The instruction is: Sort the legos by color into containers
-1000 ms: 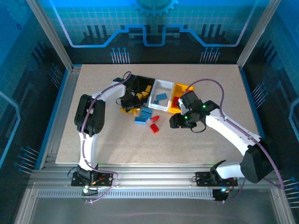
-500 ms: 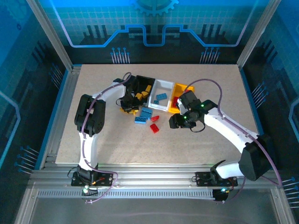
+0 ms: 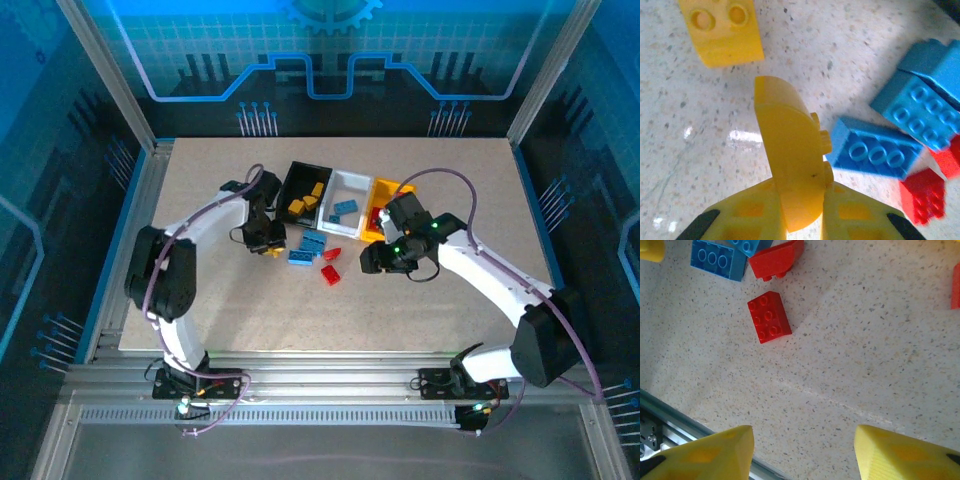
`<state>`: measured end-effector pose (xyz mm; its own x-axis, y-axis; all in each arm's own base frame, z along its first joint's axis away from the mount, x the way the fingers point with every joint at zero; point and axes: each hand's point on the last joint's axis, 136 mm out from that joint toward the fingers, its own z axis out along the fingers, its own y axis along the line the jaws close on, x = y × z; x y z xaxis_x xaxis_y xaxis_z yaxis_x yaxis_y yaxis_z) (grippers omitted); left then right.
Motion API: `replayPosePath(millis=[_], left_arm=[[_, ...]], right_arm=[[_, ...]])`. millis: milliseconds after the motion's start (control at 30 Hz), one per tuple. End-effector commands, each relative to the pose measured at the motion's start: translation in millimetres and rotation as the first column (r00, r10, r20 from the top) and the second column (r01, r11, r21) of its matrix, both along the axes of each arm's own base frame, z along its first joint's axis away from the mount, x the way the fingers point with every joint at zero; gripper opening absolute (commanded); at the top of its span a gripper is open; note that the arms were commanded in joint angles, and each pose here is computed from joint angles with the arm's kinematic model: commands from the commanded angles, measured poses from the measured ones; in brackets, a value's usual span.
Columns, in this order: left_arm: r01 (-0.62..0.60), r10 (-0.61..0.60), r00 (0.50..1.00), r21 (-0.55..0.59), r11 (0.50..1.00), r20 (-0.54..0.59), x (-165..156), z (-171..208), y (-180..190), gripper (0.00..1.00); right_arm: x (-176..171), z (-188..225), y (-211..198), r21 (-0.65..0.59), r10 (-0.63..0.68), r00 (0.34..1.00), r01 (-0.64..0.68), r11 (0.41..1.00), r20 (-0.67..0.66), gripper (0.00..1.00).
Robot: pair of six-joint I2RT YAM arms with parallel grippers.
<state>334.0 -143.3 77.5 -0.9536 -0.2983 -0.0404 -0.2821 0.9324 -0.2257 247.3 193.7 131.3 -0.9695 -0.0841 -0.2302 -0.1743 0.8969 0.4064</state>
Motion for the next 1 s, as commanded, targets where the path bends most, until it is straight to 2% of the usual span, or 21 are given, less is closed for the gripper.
replayPosePath(millis=[0,200,400,700,833,967], left_arm=[[-0.016,0.02,0.998,-0.067,0.998,0.06,-4.9,26.2,-6.5,0.19],[0.01,0.006,0.991,-0.115,0.993,0.136,6.4,62.4,-14.9,0.2],[0.045,-0.022,0.983,-0.127,0.991,0.18,49.5,79.3,-27.4,0.2],[0.078,-0.052,0.981,-0.136,0.988,0.188,115.0,67.1,-51.1,0.2],[0.075,-0.049,0.982,-0.136,0.988,0.183,134.1,56.7,-52.6,0.21],[0.07,-0.047,0.986,-0.142,0.987,0.161,144.0,41.7,-52.2,0.26]], right_arm=[[-6.3,-2.7,1.9,0.043,-0.019,0.999,0.02,0.999,-0.026,0.57],[-17.8,-12.3,-1.0,0.055,-0.041,0.998,0.044,0.997,-0.057,0.57],[-30.8,-19.8,-7.9,0.051,-0.064,0.995,0.068,0.996,-0.083,0.57],[-46.0,-23.3,-20.4,0.028,-0.111,0.989,0.114,0.993,-0.096,0.57],[-53.1,-23.2,-25.7,0.019,-0.129,0.987,0.131,0.991,-0.099,0.57],[-59.0,-24.9,-28.8,0.014,-0.141,0.985,0.143,0.99,-0.103,0.57]])
